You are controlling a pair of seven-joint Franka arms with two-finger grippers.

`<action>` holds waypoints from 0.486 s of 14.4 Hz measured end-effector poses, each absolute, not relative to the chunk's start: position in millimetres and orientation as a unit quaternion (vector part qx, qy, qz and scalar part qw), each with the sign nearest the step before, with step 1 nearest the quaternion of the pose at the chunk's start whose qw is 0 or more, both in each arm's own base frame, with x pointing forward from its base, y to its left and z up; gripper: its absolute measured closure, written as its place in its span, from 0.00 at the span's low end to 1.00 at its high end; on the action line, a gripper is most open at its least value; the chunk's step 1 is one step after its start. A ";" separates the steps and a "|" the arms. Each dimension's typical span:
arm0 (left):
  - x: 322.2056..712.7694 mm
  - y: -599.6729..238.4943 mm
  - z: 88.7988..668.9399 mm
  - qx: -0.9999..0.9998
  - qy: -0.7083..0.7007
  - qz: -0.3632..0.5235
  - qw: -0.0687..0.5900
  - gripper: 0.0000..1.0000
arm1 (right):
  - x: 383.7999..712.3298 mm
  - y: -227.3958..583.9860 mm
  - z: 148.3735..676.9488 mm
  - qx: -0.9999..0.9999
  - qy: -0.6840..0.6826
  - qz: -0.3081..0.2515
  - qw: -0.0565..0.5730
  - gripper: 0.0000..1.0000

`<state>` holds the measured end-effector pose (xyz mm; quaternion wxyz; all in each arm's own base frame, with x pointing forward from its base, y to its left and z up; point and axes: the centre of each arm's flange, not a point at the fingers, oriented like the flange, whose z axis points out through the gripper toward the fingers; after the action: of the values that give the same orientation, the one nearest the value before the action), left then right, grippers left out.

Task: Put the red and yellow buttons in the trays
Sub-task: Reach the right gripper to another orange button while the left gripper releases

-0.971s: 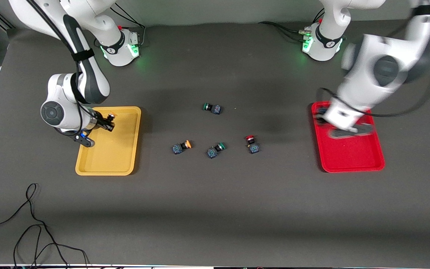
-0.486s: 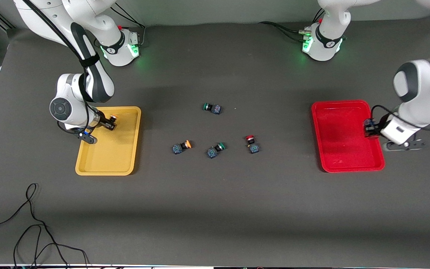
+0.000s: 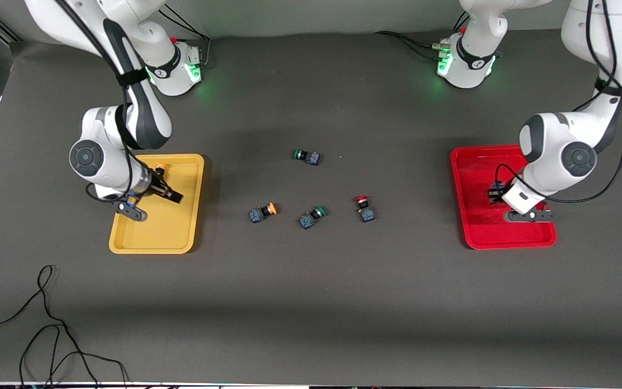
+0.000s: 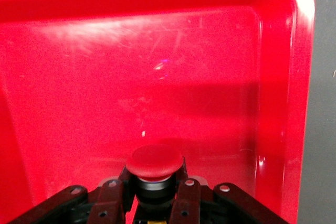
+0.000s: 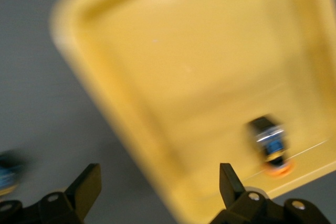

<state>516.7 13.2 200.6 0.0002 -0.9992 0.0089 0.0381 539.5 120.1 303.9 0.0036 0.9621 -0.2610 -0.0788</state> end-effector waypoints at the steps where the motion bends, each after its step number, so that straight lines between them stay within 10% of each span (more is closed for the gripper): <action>1: 516.7 11.9 198.8 -0.999 0.010 0.039 0.000 0.66 | 557.2 147.7 326.5 0.958 -0.275 -0.083 -0.010 0.00; 7: 554.2 0.9 293.2 -0.997 0.021 0.071 0.005 0.04 | 609.1 266.1 324.7 0.933 -0.345 -0.097 -0.033 0.00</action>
<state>554.2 0.9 293.2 0.0051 -0.9972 0.0208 0.0710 609.1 266.1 324.7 -0.0332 0.9331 -0.3445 -0.0971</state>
